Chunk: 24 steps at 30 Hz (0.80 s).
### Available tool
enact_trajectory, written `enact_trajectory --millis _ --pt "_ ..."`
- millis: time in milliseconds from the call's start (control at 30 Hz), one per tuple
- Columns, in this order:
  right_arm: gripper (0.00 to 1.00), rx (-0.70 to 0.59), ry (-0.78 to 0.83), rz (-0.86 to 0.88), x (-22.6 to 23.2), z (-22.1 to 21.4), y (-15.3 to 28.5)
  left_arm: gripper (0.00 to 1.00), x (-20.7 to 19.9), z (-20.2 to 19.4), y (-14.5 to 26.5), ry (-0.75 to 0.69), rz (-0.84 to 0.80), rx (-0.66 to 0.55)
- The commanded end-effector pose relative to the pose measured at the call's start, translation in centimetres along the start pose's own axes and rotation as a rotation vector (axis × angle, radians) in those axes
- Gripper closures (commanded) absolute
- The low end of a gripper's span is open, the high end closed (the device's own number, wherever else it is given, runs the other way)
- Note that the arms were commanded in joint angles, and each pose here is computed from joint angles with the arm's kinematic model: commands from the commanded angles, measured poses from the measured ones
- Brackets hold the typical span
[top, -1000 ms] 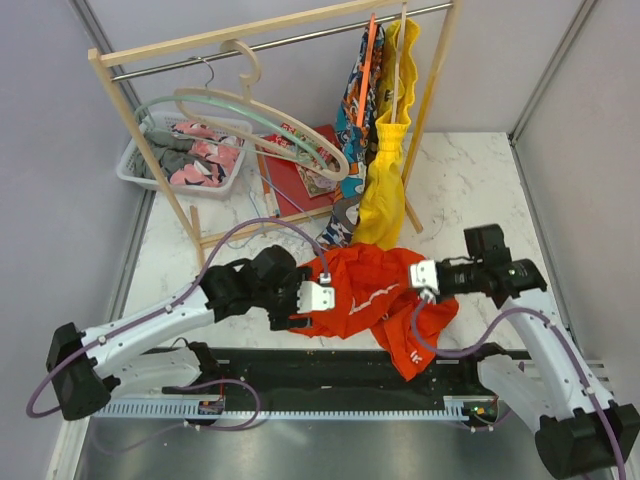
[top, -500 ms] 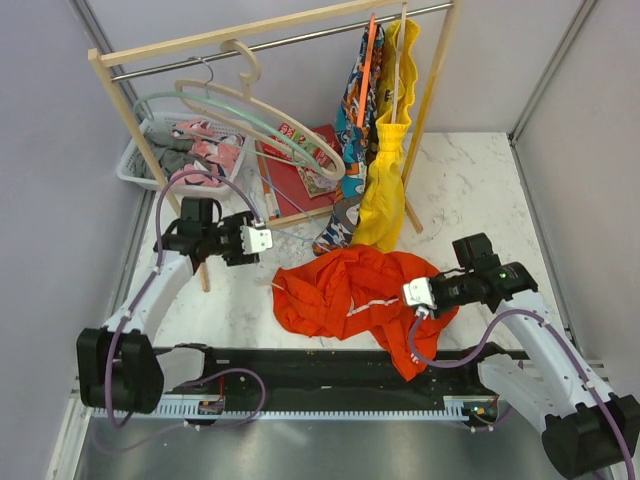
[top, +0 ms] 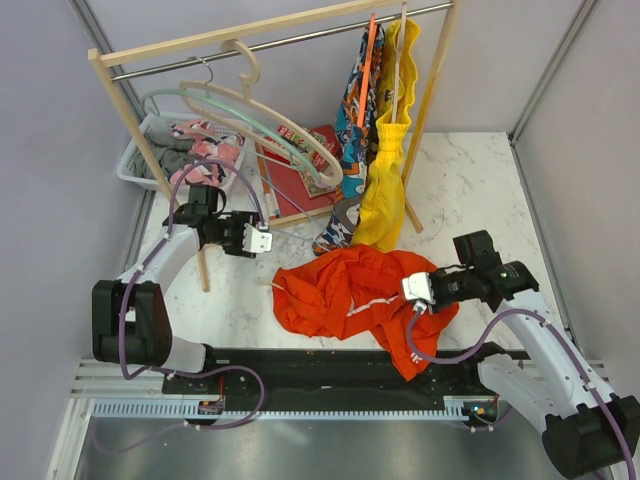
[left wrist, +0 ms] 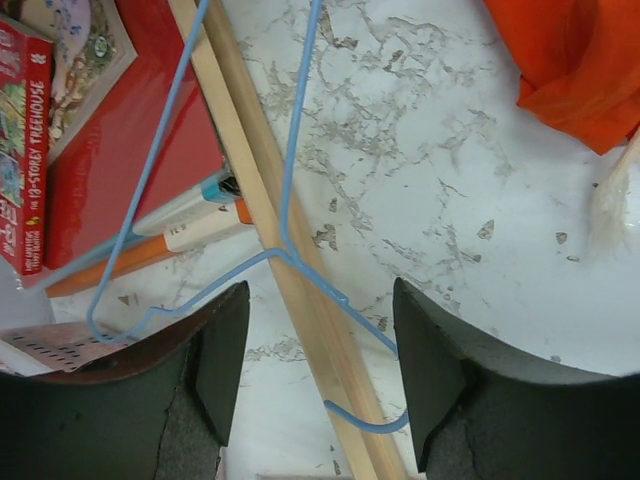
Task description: Place the shorts on the hanger
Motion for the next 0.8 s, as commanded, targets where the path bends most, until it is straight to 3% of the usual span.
enact_trajectory --millis 0,233,400,433,533,767 --pt "1.00 -0.019 0.033 -0.047 -1.1 0.7 0.2 0.35 -1.7 -0.2 0.5 0.064 -0.016 0.043" --pt "0.84 0.003 0.083 -0.011 0.2 0.6 0.7 0.35 -4.3 -1.6 0.4 0.078 -0.020 0.129" --pt "0.62 0.026 0.132 -0.003 1.2 0.8 1.3 0.38 -4.4 -2.6 0.0 0.056 0.010 0.180" --pt "0.51 0.028 0.138 -0.003 1.3 0.9 1.4 0.39 -4.4 -2.7 0.0 0.057 0.014 0.189" --pt "0.36 0.029 0.141 -0.011 1.4 1.2 1.9 0.44 -4.2 -3.4 -0.2 0.044 0.036 0.220" --pt "0.20 0.019 0.133 -0.042 1.8 2.5 3.0 0.46 -4.3 -2.2 0.3 0.058 0.069 0.174"
Point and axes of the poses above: each gripper's point midway between its finger pads, its own y axis back along the fingers, its own x axis along the line the jaws close on, z = x × y, the point moved 6 cm from there along y, back along the fingers
